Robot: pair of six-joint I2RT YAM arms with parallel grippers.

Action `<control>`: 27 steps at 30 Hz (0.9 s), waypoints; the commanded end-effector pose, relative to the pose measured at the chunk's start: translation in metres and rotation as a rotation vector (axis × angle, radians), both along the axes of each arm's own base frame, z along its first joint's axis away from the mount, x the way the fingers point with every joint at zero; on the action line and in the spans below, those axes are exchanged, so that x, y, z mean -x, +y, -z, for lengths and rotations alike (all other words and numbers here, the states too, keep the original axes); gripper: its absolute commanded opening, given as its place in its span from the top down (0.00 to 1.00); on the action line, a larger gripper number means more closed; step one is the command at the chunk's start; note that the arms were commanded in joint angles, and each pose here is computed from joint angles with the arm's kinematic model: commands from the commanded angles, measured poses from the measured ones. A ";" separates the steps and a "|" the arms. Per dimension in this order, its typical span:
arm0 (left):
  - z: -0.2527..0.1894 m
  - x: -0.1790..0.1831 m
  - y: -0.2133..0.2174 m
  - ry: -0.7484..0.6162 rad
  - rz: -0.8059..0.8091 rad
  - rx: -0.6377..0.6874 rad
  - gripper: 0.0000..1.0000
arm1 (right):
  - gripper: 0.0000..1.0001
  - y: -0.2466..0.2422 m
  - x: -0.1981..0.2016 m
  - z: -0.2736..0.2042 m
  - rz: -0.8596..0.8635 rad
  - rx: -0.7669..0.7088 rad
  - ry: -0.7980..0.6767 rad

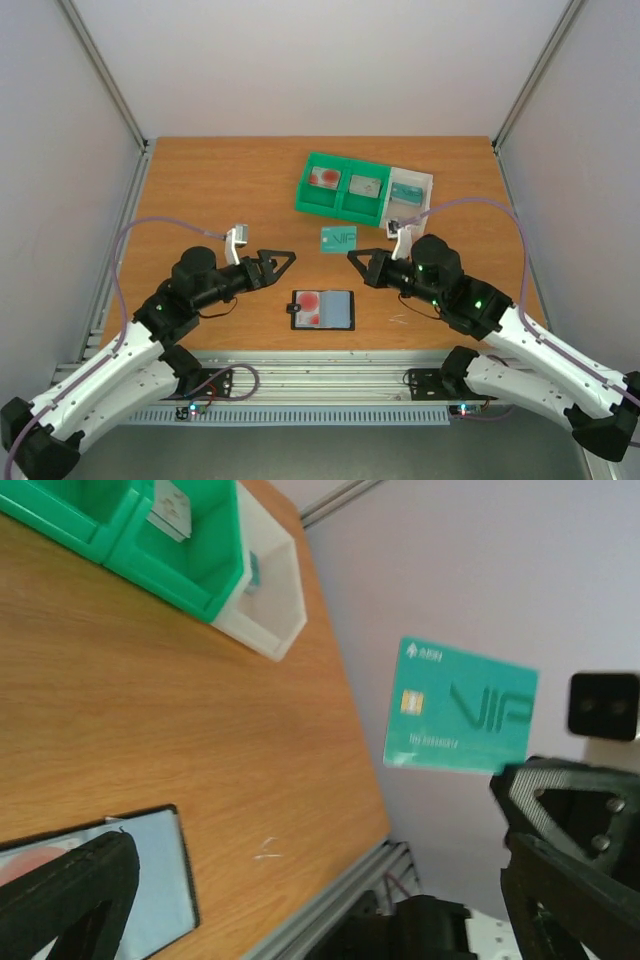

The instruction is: Take the credit cards out of the card holder

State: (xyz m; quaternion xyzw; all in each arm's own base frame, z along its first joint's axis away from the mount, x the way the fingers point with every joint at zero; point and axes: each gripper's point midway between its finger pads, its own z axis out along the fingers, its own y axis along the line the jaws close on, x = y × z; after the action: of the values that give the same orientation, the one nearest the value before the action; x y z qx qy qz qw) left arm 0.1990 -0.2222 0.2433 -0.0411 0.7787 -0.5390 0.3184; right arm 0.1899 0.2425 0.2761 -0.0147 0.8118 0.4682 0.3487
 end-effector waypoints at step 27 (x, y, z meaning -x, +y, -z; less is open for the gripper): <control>0.127 -0.030 -0.012 0.145 0.129 -0.524 0.01 | 0.99 -0.173 -0.208 0.064 0.501 0.390 0.246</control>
State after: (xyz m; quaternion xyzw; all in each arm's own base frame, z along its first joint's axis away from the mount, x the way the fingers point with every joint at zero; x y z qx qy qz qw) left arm 0.2179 -0.2267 0.1185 0.0508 0.9158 -0.3307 0.2222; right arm 0.3823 0.0934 0.2211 0.1634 0.8939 0.2323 0.3467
